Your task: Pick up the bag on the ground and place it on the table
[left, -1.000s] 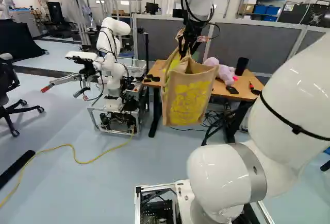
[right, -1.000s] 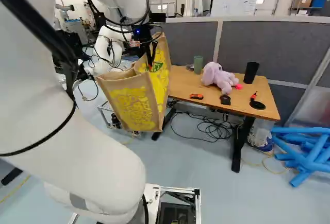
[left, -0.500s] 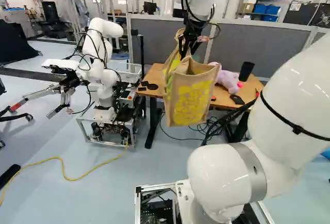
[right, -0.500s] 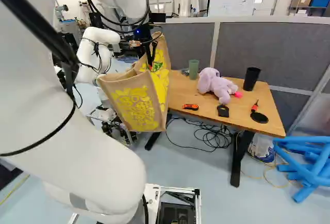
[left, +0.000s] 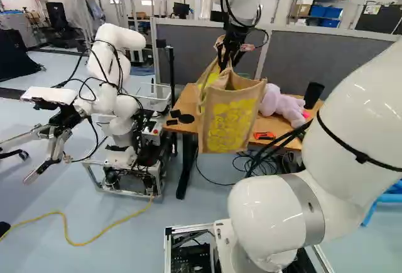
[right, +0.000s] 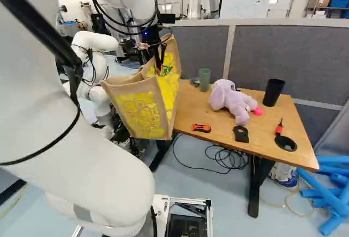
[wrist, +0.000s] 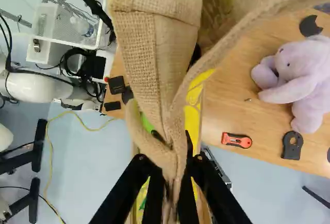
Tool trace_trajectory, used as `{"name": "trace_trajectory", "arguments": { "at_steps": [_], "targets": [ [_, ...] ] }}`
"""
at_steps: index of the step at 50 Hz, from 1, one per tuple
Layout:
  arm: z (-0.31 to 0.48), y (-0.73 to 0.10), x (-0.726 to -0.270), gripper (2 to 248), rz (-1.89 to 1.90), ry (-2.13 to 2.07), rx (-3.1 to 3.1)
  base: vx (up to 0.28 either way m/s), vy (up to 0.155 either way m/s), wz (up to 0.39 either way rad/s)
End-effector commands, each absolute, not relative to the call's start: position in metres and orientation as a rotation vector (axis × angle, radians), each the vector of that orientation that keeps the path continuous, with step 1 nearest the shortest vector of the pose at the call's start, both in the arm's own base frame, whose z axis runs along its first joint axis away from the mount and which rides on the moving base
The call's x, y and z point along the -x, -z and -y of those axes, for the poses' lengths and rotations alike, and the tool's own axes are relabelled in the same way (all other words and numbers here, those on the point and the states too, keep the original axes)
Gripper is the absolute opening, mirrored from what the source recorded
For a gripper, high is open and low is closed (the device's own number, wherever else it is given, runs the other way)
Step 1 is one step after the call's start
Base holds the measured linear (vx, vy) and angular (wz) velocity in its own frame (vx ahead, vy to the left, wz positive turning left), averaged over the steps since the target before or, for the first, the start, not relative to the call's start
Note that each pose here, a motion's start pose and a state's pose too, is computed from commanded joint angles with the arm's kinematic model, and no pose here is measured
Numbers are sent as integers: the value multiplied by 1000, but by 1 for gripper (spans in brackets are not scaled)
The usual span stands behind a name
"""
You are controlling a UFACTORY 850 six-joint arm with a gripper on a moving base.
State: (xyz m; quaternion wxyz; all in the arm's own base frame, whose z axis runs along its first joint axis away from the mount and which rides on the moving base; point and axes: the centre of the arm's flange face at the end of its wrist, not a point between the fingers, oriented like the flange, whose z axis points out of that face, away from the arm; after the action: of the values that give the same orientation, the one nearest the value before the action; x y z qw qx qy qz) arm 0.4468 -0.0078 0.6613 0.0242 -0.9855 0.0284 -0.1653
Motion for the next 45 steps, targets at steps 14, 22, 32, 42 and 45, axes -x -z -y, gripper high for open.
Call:
{"name": "trace_trajectory", "arguments": {
  "at_steps": [14,22,32,42,45],
  "targets": [
    [8,-661,-447,28,-88,511,3049,242,2,-16],
    [8,-661,-447,28,-88,511,3049,195,5,-15],
    [8,-661,-447,28,-88,511,3049,93,0,-9],
    [8,-661,-447,28,-88,511,3049,-7,-1,0],
    [8,-661,-447,28,-88,511,3049,0,0,0]
  ]
}}
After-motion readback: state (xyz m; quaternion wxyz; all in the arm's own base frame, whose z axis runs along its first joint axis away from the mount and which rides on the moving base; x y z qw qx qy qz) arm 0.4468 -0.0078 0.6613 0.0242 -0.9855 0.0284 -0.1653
